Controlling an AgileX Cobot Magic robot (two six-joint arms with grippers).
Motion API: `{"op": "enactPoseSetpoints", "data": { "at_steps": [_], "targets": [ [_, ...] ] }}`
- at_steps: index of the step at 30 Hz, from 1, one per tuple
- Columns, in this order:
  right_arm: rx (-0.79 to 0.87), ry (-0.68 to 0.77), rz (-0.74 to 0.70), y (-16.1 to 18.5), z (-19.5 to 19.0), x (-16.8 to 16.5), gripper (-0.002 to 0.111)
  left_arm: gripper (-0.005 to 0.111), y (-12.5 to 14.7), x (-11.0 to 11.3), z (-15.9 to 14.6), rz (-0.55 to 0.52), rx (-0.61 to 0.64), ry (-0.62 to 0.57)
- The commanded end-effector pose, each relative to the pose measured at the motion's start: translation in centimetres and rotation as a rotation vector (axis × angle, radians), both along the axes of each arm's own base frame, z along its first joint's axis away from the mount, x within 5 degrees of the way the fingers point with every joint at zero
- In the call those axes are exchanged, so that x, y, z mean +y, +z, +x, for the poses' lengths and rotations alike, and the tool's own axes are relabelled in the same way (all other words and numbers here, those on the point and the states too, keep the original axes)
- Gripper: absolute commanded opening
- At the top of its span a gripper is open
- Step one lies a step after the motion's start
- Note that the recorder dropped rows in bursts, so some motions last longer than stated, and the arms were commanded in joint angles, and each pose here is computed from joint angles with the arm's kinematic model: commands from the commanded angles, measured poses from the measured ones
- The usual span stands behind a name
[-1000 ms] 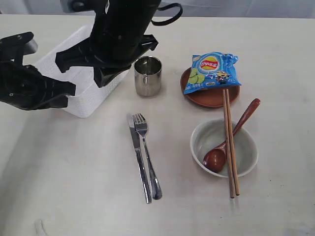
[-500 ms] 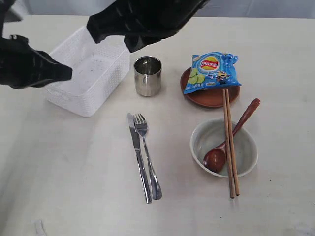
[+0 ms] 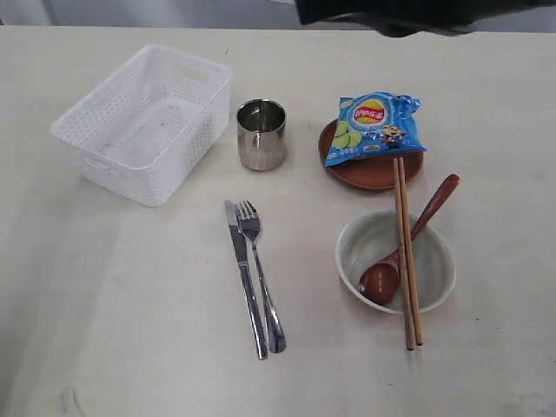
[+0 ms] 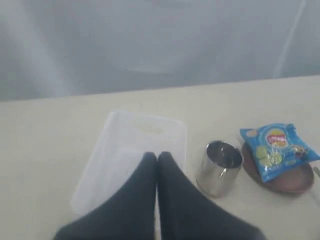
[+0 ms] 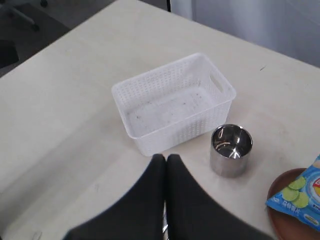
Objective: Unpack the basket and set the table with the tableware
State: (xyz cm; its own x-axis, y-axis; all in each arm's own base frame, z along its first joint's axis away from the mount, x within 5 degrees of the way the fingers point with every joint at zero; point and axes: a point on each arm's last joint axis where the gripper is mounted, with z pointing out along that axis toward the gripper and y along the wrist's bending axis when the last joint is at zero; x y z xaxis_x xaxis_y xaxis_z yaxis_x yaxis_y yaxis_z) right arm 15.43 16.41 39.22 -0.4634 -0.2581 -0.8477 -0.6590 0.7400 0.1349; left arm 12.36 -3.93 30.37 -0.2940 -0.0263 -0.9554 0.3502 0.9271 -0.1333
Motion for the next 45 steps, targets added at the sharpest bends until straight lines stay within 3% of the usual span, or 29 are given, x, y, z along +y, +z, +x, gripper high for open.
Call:
{"op": "enactPoseSetpoints", "data": {
  "at_steps": [1, 8, 12, 28, 45],
  "targets": [
    [-0.08, -0.006, 0.058, 0.7, -2.0, -2.4, 0.0, 0.0, 1.0, 0.4, -2.7, -0.025, -0.126, 0.013],
    [-0.143, -0.011, 0.113, 0.5, -5.0, -5.7, 0.0, 0.0, 2.2, 0.8, -5.6, -0.158, -0.227, 0.03],
    [-0.185, -0.011, 0.153, 0.2, -6.7, -7.5, 0.0, 0.0, 2.6, 0.9, -6.6, -0.183, -0.268, 0.029],
    [-0.319, -0.016, 0.308, 1.0, -11.6, -12.7, 0.0, 0.0, 2.7, 0.9, -7.8, -0.187, -0.311, 0.009],
    [-0.387, -0.016, 0.378, 1.4, -13.5, -14.7, 0.0, 0.0, 2.7, 0.9, -7.8, -0.187, -0.311, 0.009]
  ]
}}
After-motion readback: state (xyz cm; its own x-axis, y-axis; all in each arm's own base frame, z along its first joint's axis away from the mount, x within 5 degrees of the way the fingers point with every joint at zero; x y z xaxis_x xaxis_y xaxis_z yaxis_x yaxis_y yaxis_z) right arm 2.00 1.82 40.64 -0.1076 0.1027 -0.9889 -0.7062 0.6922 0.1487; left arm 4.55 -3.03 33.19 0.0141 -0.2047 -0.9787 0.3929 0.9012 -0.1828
